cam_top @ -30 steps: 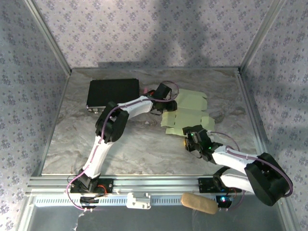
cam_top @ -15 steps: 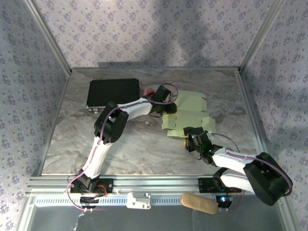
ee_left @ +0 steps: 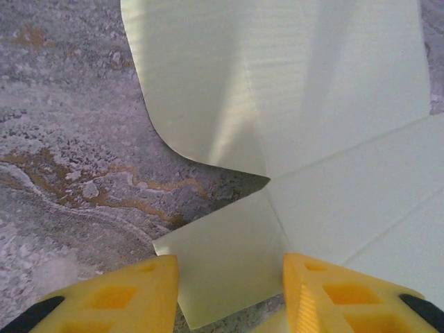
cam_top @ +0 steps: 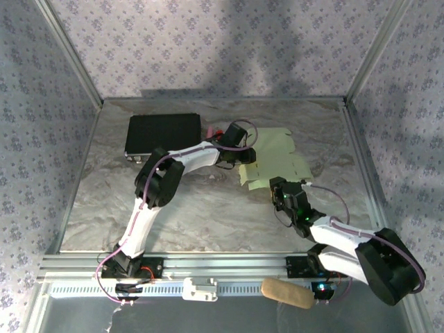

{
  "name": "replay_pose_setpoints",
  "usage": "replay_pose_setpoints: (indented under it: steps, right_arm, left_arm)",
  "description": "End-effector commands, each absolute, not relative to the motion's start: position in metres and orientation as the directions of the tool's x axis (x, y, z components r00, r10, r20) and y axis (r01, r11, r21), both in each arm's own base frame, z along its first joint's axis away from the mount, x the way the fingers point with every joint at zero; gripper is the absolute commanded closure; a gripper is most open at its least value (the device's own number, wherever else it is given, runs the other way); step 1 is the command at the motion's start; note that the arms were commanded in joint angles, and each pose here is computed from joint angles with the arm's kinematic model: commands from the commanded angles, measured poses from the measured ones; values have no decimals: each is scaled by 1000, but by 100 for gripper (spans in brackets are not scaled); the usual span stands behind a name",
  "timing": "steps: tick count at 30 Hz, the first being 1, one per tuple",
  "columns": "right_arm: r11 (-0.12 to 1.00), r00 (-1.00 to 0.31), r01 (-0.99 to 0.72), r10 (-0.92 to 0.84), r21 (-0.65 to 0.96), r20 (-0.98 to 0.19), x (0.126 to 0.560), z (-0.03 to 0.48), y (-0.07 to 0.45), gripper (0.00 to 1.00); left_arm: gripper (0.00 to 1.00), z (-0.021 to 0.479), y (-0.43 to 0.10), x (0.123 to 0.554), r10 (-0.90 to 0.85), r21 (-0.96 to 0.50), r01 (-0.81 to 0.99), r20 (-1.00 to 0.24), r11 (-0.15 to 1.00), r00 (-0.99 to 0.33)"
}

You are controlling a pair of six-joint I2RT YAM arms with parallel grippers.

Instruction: Fold the paper box

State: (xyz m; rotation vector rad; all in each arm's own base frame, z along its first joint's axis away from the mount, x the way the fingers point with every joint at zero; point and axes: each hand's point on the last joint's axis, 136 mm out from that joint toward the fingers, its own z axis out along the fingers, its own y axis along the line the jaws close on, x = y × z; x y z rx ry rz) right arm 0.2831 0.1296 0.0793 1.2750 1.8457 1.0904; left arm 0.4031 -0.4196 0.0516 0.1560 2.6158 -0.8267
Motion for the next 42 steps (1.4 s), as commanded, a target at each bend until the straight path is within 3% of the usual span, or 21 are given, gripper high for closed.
replay_pose_setpoints:
  steps: [1, 3, 5, 9, 14, 21, 28, 34, 39, 42]
  right_arm:
    - [217, -315, 399, 945, 891, -89, 291, 86, 124, 78]
    - [233, -326, 406, 940, 884, -98, 295, 88, 124, 91]
    - [266, -340, 380, 931, 886, -134, 300, 100, 124, 100]
    - [357, -362, 335, 903, 872, -230, 301, 139, 122, 100]
    - [453, -401, 298, 858, 840, -321, 294, 197, 114, 100]
    - [540, -477, 187, 780, 820, -405, 282, 281, 123, 100]
    - [563, -558, 224, 743, 795, -369, 236, 343, 124, 100]
    - [423, -573, 317, 799, 849, -185, 242, 338, 154, 100]
    - [453, -570, 448, 809, 771, -144, 250, 324, 165, 100]
    - [463, -540, 536, 831, 706, -135, 236, 318, 158, 100]
  left_arm:
    - [57, 87, -427, 398, -21, -564, 249, -429, 787, -903]
    - [57, 102, -428, 396, -20, -562, 277, -464, 779, -886]
    - [47, 128, -428, 390, -9, -532, 329, -536, 780, -844]
    - [34, 192, -415, 369, 18, -404, 395, -680, 825, -733]
    - [29, 247, -361, 341, -19, -278, 322, -782, 905, -623]
    - [31, 294, -295, 291, -61, -233, 265, -846, 936, -529]
    - [33, 314, -266, 252, -40, -221, 276, -842, 935, -537]
    - [37, 319, -263, 231, -62, -306, 333, -813, 892, -579]
    - [48, 319, -261, 220, -38, -320, 382, -806, 867, -590]
    - [50, 316, -257, 213, -31, -330, 390, -796, 860, -605]
